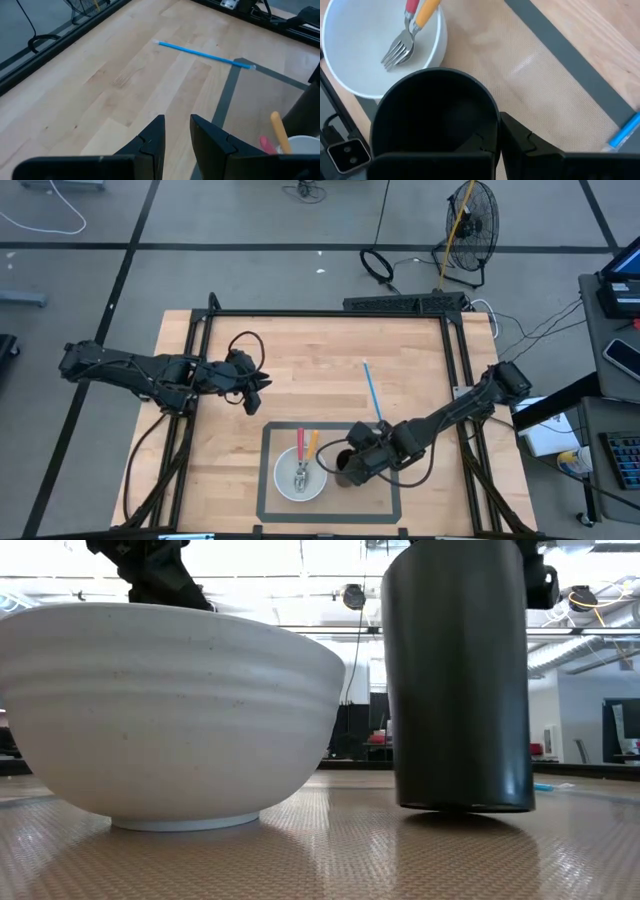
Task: Pick & Place Utensil
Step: Put the black cup to the right of the white bowl on the mat, then put the blue straw into the black cup on the mat
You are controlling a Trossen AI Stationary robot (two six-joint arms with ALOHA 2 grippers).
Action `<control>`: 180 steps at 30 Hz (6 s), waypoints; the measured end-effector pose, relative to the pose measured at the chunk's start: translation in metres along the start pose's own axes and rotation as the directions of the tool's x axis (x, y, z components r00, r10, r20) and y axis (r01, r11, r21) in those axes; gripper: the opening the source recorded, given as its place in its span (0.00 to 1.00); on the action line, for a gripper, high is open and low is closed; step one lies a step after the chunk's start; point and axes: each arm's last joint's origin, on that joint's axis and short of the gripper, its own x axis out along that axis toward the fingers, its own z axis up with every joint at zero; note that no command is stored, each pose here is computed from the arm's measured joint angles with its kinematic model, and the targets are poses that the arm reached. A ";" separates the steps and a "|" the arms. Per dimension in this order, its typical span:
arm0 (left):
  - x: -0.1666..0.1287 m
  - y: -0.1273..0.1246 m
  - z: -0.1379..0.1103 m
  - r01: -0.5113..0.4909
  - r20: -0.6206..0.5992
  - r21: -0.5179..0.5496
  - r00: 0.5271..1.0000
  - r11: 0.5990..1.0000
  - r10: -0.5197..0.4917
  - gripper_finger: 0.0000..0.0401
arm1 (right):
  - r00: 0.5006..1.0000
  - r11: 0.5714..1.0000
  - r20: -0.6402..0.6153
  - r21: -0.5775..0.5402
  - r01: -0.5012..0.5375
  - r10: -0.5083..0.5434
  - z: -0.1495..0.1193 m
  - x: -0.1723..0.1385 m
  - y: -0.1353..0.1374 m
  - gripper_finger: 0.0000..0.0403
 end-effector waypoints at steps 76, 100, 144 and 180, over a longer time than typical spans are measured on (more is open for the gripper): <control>0.000 -0.001 0.000 0.004 -0.001 0.002 1.000 1.000 -0.004 0.23 | 1.000 0.998 0.006 -0.056 0.015 -0.015 0.002 -0.012 0.011 0.29; 0.000 -0.003 0.004 0.031 0.042 -0.073 0.999 0.997 -0.028 0.23 | 0.949 0.999 0.315 0.031 -0.005 -0.006 0.037 -0.111 -0.044 0.29; 0.001 0.004 0.022 -0.032 0.220 -0.212 0.972 0.977 0.080 0.23 | 0.992 0.926 0.084 0.373 0.052 -0.090 0.116 0.042 -0.236 0.46; 0.003 0.009 0.022 -0.057 0.196 -0.195 0.976 0.979 0.096 0.23 | 0.954 0.899 -0.131 0.321 0.299 -0.270 0.102 0.097 -0.247 0.20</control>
